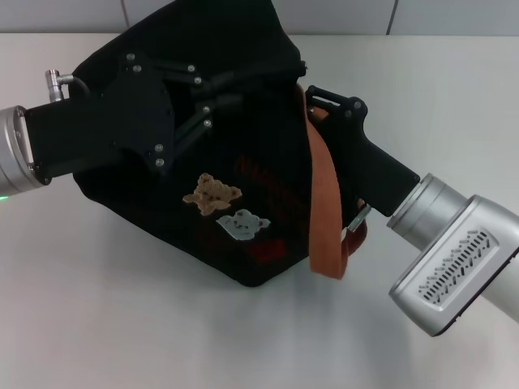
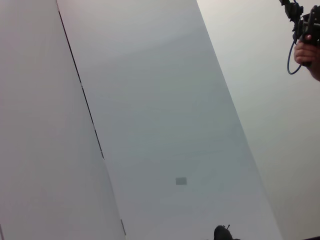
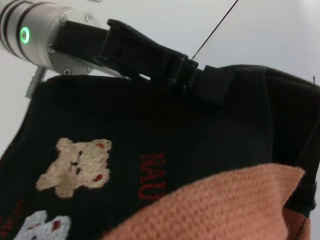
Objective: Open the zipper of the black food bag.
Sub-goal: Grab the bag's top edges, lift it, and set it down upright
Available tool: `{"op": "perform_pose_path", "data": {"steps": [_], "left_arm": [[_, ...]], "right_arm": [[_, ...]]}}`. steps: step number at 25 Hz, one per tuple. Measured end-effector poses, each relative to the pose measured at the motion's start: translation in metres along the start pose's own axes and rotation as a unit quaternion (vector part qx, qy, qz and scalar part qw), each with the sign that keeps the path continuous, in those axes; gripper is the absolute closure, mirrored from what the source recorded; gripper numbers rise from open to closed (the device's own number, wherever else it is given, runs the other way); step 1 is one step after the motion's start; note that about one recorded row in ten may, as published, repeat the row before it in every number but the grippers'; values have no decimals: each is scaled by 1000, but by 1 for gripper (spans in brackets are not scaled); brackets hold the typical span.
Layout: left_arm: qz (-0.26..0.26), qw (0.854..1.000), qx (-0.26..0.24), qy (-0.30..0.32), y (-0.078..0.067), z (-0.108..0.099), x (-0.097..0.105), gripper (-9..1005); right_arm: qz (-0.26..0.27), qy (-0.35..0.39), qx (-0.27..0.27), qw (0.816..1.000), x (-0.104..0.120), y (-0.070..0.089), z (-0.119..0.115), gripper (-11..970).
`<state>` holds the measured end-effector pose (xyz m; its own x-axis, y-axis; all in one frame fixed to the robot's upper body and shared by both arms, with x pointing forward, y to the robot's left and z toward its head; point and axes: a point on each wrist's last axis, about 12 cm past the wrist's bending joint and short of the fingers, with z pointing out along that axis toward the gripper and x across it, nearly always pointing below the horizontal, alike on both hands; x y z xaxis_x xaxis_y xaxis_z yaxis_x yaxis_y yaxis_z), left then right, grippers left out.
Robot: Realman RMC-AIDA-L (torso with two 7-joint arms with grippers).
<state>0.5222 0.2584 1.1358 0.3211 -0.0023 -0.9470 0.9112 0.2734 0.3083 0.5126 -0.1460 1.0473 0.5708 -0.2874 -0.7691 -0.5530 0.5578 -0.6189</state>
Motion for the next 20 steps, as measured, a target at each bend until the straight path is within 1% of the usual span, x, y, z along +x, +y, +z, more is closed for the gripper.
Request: {"op": "perform_pose_path", "data": {"steps": [3,5,6,10,14,15,20], "left_arm": [[0,1000,1,1,0,0,0,902],[-1,1000,0,1,0,1,1,902],[-2,1000,0,1,0,1,1,902],[-5,1000,0,1,-1,0,2,902],[-6,1000,-3,1,-1,-1,2,902],[-5,1000,-4,1,-1,-1,2,902],[-4,1000,-5,0,0,-2,1,902]], "right_arm": [[1,0,5,1000,0,-1,1,597],[2,4,23,1000,0,-3,2,598],[2,4,23,1000,0,-3,2,598],[-11,21,39,999,3,-3,-4,598],[-20,32,37,999,6,-1,-11,598],[-33,38,37,998,7,0,-14,598],[-54,47,24,997,9,6,-17,597]]}}
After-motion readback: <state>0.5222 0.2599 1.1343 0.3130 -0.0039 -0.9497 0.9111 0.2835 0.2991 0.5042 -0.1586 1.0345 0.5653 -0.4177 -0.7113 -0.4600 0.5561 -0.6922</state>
